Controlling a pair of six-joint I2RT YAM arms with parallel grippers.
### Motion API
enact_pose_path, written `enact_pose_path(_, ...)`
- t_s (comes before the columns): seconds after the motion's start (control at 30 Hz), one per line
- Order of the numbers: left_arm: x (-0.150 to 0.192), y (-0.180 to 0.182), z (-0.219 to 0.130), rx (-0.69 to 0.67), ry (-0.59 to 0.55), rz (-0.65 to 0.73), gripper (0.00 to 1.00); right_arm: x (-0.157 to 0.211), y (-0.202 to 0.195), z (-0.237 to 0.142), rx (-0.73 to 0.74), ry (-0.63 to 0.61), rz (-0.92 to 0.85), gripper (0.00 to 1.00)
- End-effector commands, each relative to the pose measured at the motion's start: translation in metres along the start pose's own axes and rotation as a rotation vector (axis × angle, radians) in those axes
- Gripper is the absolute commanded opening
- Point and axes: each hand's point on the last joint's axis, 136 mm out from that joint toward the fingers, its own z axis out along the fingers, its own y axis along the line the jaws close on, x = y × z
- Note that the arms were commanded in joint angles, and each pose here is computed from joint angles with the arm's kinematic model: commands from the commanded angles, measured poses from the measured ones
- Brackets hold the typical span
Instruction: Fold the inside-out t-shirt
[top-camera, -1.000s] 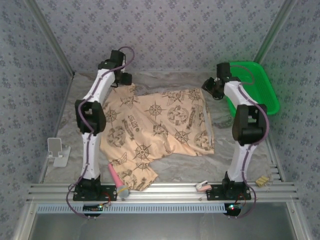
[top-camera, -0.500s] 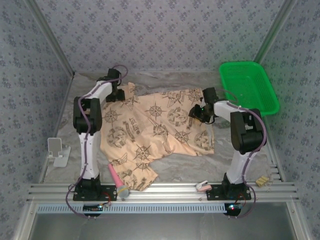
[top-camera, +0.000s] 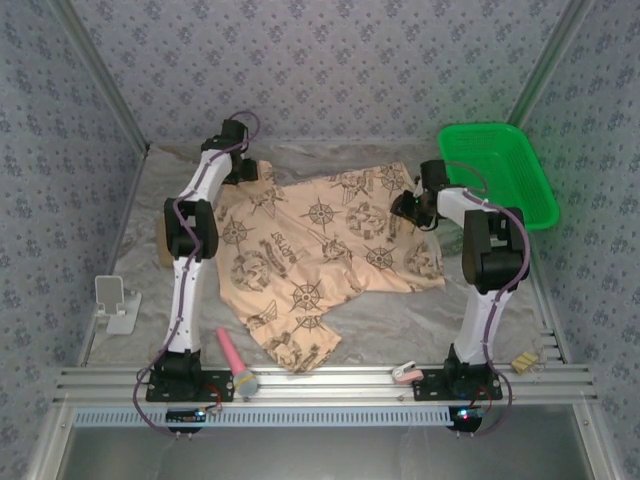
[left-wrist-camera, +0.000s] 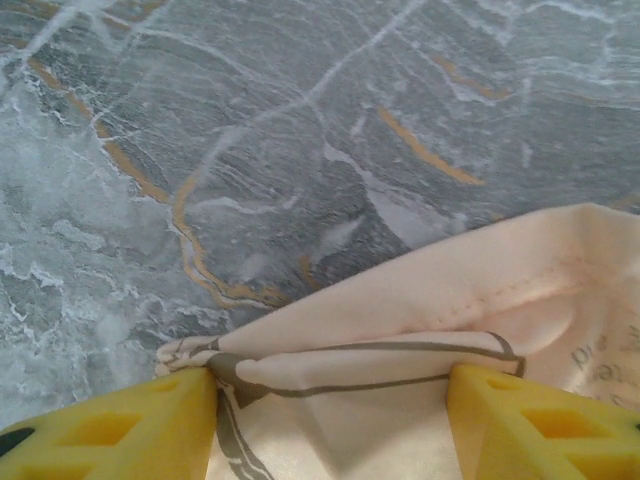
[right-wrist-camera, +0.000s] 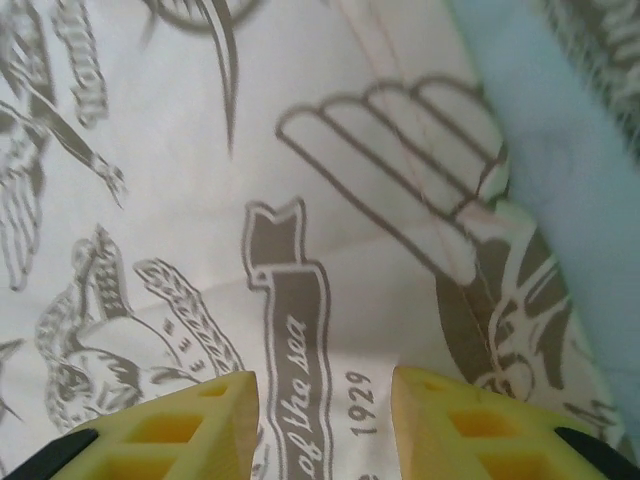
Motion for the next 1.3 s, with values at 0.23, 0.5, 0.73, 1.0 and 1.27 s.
enact_pose_path(0.23, 0.036, -0.042, -0.163, 0.028, -0.066, 0.013, 0.64, 0.052, -0.032, -0.086, 0.161, 0.013, 0.011, 0.46)
enact_pose_path(0.5, 0.163, 0.004, -0.156, -0.056, 0.136, -0.248, 0.63, 0.113, -0.084, -0.104, 0.29, 0.188, -0.096, 0.43)
enact_pose_path(0.73, 0.248, 0.039, -0.133, -0.103, 0.34, -0.317, 0.62, 0.112, -0.087, -0.082, 0.231, 0.222, -0.089, 0.4)
enact_pose_path(1.0, 0.266, 0.048, -0.124, -0.088, 0.406, -0.354, 0.6, 0.093, -0.099, -0.057, 0.295, 0.228, -0.114, 0.25)
enact_pose_path(1.27, 0.273, 0.065, -0.107, -0.138, 0.463, -0.349, 0.58, 0.09, -0.099, -0.07, 0.325, 0.219, -0.131, 0.15)
